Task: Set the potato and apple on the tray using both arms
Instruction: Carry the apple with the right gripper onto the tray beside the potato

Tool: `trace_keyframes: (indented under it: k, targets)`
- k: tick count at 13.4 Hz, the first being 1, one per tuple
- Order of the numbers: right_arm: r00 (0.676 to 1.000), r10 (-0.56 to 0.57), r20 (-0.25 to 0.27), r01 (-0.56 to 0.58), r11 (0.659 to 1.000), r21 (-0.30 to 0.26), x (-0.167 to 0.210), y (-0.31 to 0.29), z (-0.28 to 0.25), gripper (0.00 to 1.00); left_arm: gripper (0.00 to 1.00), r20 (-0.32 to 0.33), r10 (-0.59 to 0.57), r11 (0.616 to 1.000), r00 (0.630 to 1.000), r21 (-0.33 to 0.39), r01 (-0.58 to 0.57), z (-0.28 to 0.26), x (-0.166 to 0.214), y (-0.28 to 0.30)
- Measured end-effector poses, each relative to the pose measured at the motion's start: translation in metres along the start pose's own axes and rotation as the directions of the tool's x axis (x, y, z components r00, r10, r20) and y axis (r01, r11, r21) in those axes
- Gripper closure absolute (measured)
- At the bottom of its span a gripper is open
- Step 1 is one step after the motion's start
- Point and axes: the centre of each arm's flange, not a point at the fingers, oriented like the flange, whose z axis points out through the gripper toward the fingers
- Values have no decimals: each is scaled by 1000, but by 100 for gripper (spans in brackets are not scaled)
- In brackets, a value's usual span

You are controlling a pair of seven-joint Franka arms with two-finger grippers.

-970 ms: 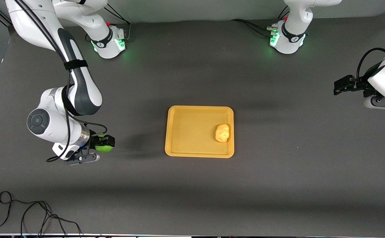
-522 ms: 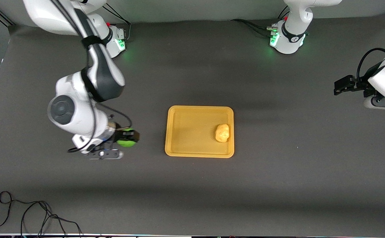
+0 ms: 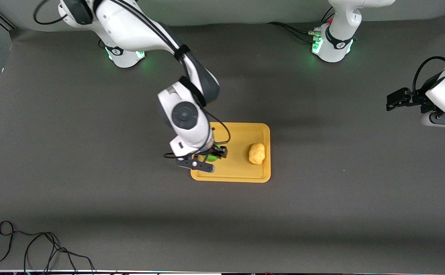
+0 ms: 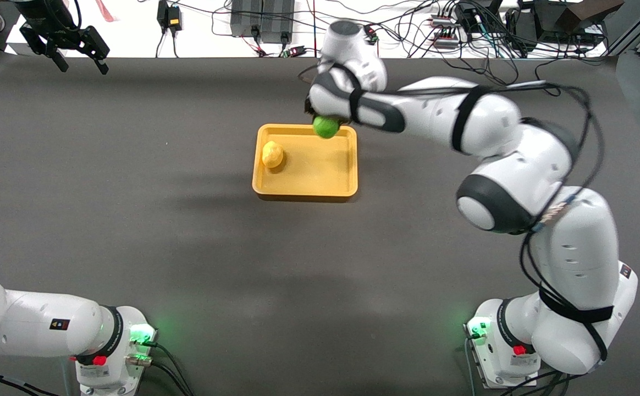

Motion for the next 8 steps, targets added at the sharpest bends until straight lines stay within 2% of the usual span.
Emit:
trace_keyframes:
  k: [4,8]
  targets:
    - [1000,-11,14,11,998,-56,-21,-6,84,20,0,-2,0,1000,1000,1,0,0,0,0]
    - [1000,3,-7,-4,999,-35,-32,-16,94,20,0,-2,0,1000,1000,1,0,0,0,0]
